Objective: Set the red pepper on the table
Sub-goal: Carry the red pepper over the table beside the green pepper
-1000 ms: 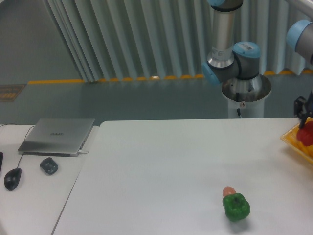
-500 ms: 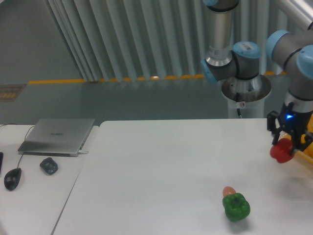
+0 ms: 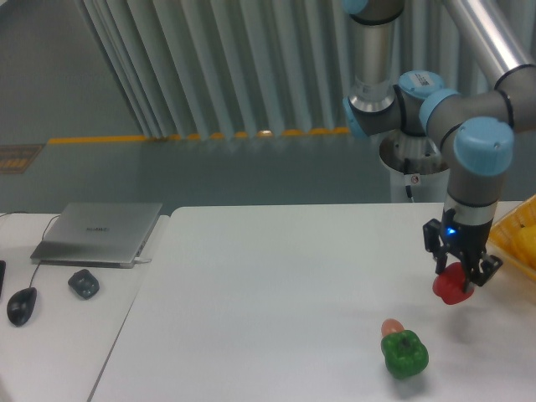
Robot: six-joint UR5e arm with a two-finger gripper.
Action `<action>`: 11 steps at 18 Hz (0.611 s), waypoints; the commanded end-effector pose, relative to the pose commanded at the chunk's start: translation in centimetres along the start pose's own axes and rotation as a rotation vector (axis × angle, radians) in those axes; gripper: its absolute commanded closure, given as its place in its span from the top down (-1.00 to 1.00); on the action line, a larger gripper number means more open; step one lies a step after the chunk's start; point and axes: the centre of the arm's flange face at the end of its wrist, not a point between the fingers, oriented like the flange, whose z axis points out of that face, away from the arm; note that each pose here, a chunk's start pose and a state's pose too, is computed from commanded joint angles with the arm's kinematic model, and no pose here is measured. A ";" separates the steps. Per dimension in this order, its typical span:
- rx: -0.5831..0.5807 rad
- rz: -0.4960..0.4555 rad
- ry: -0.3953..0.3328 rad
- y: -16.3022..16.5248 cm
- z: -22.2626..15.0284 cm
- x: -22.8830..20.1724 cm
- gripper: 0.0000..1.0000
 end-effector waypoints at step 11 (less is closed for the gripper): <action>-0.010 -0.002 0.001 -0.9 0.6 0.7 1.00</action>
